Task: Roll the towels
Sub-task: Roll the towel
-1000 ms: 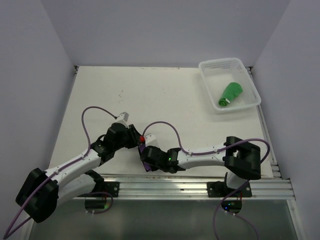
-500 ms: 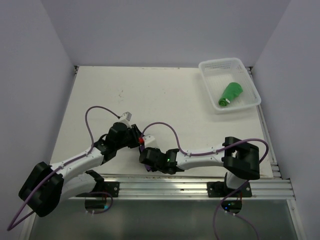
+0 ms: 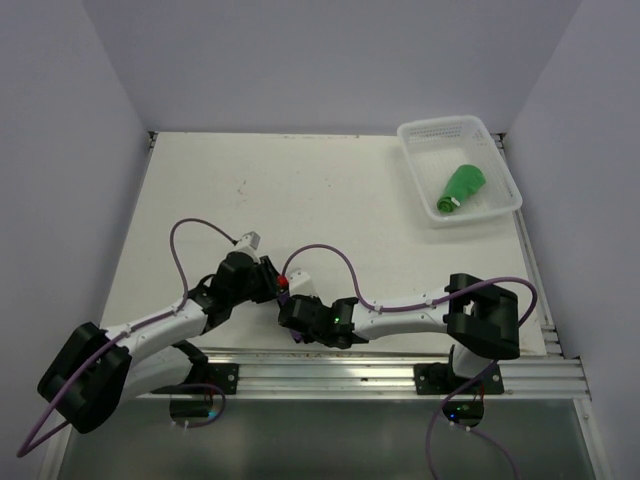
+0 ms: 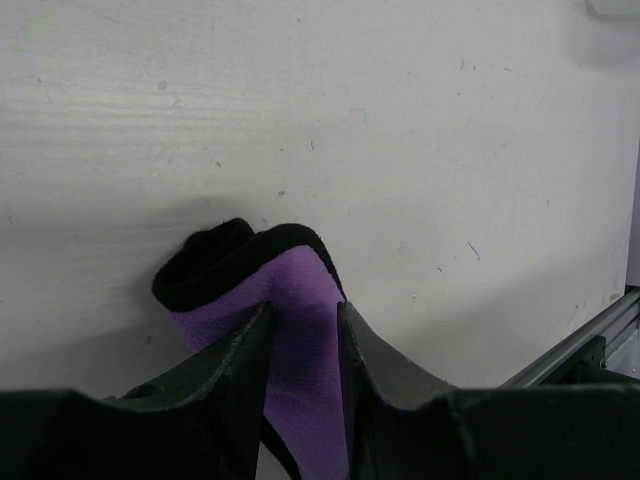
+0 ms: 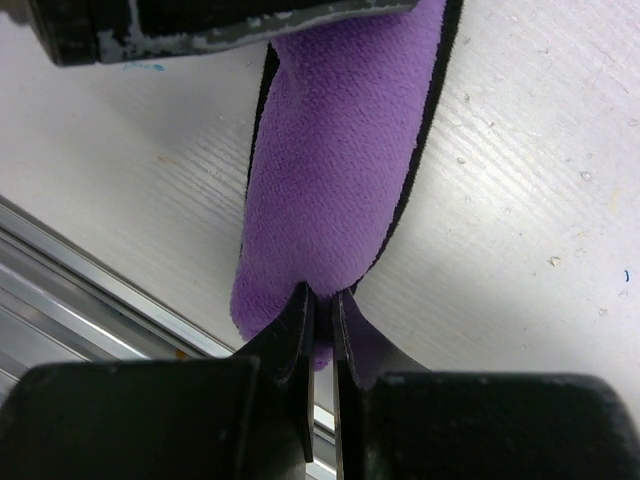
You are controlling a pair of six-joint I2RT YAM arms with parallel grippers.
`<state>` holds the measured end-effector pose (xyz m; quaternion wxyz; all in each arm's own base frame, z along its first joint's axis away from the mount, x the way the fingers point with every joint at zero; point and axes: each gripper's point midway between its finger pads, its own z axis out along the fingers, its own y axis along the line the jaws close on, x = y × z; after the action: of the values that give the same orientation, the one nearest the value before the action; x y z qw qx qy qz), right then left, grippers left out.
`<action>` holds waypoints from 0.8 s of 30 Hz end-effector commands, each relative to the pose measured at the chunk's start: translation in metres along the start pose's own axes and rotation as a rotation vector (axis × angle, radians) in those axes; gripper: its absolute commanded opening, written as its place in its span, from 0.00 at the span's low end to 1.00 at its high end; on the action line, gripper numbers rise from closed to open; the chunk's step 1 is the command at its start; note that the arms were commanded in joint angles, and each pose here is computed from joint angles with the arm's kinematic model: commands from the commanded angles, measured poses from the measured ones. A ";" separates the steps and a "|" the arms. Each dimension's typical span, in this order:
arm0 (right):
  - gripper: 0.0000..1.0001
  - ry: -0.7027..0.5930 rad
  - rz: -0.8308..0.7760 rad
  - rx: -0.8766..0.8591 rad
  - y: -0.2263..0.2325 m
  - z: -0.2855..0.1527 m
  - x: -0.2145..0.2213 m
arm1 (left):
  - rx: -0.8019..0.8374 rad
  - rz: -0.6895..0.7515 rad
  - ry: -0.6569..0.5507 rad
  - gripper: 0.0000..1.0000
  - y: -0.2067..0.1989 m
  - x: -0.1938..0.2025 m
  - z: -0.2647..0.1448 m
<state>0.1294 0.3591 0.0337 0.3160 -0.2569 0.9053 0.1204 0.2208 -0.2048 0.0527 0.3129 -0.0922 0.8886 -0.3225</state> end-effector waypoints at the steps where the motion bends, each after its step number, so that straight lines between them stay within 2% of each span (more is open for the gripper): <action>1: 0.05 0.057 -0.056 0.087 -0.023 -0.002 0.015 | -0.057 0.036 -0.010 0.36 0.022 0.007 -0.003; 5: 0.16 0.054 -0.048 0.064 -0.017 -0.006 0.010 | -0.070 0.027 0.001 0.36 0.031 0.015 -0.004; 9: 0.31 0.024 -0.031 0.034 -0.009 -0.017 -0.006 | -0.071 0.020 0.008 0.36 0.035 0.021 -0.003; 15: 0.46 -0.012 -0.021 0.012 -0.005 -0.032 -0.025 | -0.072 0.027 0.012 0.36 0.035 0.020 -0.001; 20: 0.67 -0.035 -0.017 0.010 -0.006 -0.034 -0.034 | -0.068 0.028 0.016 0.36 0.034 0.020 0.001; 24: 0.69 -0.053 -0.003 -0.015 0.001 -0.029 -0.044 | -0.065 0.027 0.015 0.36 0.033 0.020 0.000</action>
<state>0.1323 0.3509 0.0600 0.3145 -0.2676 0.9042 0.1087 0.2145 -0.1964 0.0386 0.3200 -0.0950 0.8876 -0.3173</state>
